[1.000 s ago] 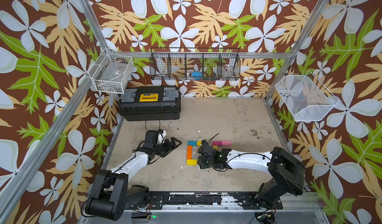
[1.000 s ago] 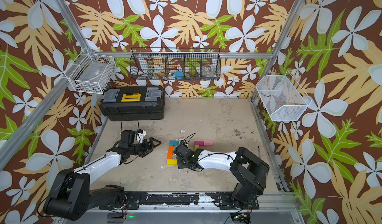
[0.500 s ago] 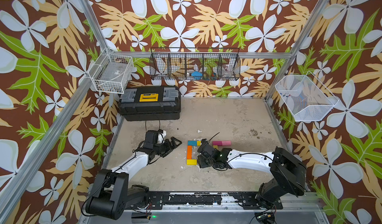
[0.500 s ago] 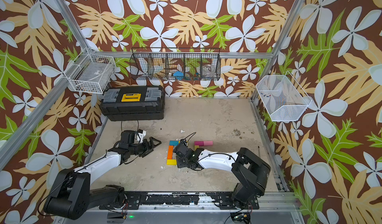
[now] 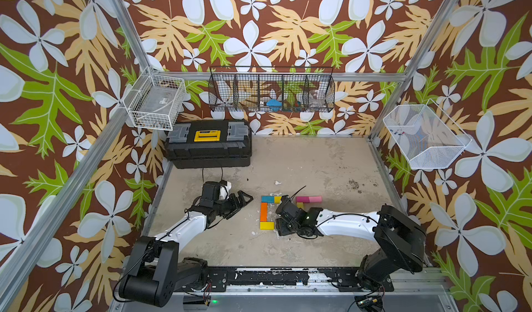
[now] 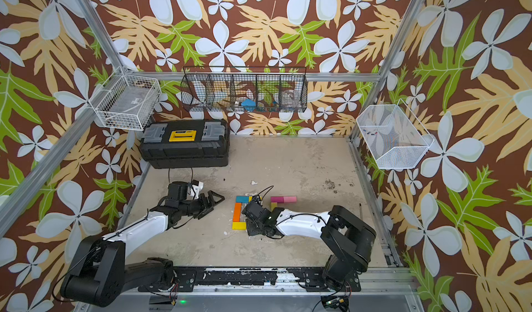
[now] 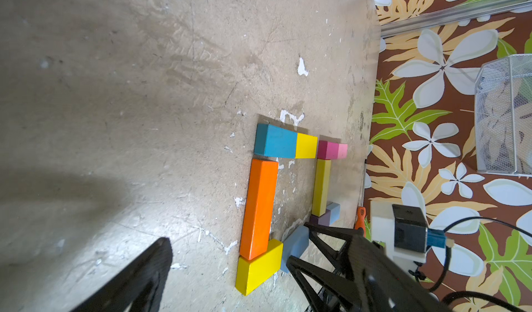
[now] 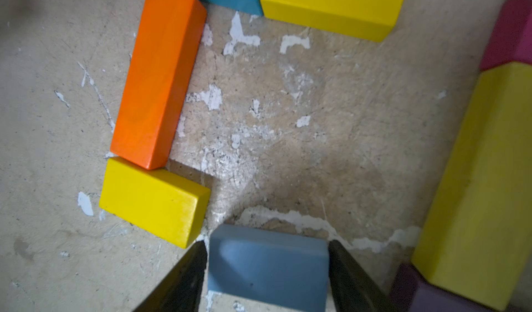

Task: Assemble the letter c with building blocks
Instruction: Place the building block at the center of the board, then assemble the building block at the center of the board.

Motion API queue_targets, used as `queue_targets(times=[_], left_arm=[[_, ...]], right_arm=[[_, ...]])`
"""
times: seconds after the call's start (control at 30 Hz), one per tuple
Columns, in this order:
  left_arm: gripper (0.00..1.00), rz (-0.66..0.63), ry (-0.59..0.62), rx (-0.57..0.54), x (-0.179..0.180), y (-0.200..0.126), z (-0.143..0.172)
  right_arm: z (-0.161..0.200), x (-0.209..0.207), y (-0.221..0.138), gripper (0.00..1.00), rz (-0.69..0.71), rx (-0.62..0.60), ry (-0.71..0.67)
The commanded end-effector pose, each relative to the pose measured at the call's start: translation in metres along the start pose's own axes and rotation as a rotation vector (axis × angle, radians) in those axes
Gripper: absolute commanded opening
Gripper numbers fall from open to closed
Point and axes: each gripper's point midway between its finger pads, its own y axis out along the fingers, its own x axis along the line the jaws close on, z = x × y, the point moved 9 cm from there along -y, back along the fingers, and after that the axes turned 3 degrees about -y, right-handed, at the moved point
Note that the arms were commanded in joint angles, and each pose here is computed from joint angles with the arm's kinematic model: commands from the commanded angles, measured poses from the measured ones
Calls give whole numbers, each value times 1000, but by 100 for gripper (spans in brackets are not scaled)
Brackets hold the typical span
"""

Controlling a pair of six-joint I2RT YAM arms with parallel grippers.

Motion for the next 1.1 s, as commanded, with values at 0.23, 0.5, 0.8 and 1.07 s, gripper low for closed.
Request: queue_targets(times=[0.23,0.5,0.8,1.07], left_arm=[[100,12,12,-5,-1,0,-1],[100,31,25,3,-6,-2,-1],[100,37,31,3,-9,-4,-1],[100,28,30,-3,-8,-5,-1]], right_arm=[[-3,1,-10,73,-22,-31,4],[-6,4,-30,77,-85,-45,-1],[13,20,-39,76,-238,26,-101],[23,31,-25,76,-242,63,-138]])
